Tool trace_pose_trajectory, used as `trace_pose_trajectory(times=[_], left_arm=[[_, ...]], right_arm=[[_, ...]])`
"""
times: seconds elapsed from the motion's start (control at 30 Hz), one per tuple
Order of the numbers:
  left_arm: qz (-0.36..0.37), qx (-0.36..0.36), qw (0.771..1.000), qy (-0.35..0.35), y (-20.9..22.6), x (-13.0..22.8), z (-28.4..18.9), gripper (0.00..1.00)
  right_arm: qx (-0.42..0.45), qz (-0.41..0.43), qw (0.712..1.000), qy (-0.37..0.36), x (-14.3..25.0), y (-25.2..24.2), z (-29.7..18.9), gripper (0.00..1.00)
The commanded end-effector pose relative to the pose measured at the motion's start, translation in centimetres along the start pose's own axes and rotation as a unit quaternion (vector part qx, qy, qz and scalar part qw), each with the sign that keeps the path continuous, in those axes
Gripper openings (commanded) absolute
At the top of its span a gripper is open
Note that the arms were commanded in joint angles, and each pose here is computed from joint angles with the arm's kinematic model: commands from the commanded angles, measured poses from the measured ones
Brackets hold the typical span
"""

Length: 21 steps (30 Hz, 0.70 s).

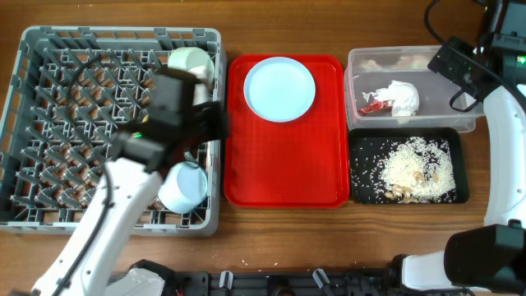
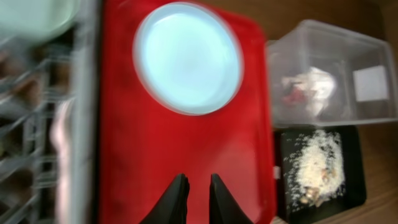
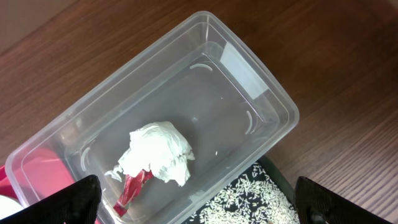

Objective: Sort waste into correct bins and load items into the dishwasher rack
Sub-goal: 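Reach the left gripper to the white plate on the red tray and grasp it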

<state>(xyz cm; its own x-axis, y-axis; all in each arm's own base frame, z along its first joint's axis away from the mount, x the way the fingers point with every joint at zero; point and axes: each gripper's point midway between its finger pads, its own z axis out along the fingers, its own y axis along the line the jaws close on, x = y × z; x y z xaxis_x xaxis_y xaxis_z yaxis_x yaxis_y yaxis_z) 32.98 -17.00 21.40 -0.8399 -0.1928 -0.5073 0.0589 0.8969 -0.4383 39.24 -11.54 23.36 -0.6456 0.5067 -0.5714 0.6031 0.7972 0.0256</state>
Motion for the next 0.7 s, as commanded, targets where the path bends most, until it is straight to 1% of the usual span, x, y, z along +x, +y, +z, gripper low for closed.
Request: trace_pose_trajectory(times=[0.0, 0.07, 0.1, 0.13, 0.17, 0.2, 0.23, 0.3, 0.4, 0.53, 0.57, 0.67], left_arm=[[0.043, -0.032, 0.998, -0.041, -4.6, -3.8, 2.5, 0.14], [0.084, -0.048, 0.995, -0.004, -6.6, -4.8, 6.5, 0.18], [0.1, -0.057, 0.993, 0.016, -6.8, -4.7, 9.4, 0.28], [0.1, -0.062, 0.993, 0.025, -6.7, -4.5, 11.5, 0.41], [0.1, -0.062, 0.992, 0.034, -6.5, -4.0, 13.7, 0.51], [0.099, -0.053, 0.992, 0.056, -6.2, -2.8, 16.6, 0.54], [0.096, -0.039, 0.991, 0.082, -6.0, -1.3, 19.4, 0.54], [0.094, -0.018, 0.99, 0.106, -6.0, 0.6, 22.7, 0.54], [0.103, -0.012, 0.988, 0.117, -5.9, 2.8, 26.4, 0.54], [0.118, -0.004, 0.985, 0.123, -7.2, 4.4, 26.9, 0.54], [0.124, -0.011, 0.985, 0.123, -7.3, 4.9, 26.9, 0.53], [0.153, -0.08, 0.98, 0.094, -6.2, 5.6, 27.2, 0.53]], right_arm=[[0.011, -0.003, 1.0, 0.002, 0.1, -0.3, 0.5, 1.0], [0.011, -0.003, 1.0, 0.002, 0.1, -0.3, 0.5, 1.0], [0.011, -0.003, 1.0, 0.002, 0.1, -0.3, 0.5, 1.0], [0.011, -0.003, 1.0, 0.002, 0.1, -0.3, 0.5, 1.0], [0.011, -0.003, 1.0, 0.002, 0.1, -0.3, 0.5, 1.0], [0.011, -0.003, 1.0, 0.002, 0.1, -0.3, 0.5, 1.0], [0.011, -0.003, 1.0, 0.002, 0.1, -0.3, 0.5, 1.0], [0.011, -0.003, 1.0, 0.002, 0.1, -0.3, 0.5, 1.0], [0.011, -0.003, 1.0, 0.002, 0.1, -0.3, 0.5, 1.0], [0.011, -0.003, 1.0, 0.002, 0.1, -0.3, 0.5, 1.0], [0.011, -0.003, 1.0, 0.002, 0.1, -0.3, 0.5, 1.0], [0.011, -0.003, 1.0, 0.002, 0.1, -0.3, 0.5, 1.0]])
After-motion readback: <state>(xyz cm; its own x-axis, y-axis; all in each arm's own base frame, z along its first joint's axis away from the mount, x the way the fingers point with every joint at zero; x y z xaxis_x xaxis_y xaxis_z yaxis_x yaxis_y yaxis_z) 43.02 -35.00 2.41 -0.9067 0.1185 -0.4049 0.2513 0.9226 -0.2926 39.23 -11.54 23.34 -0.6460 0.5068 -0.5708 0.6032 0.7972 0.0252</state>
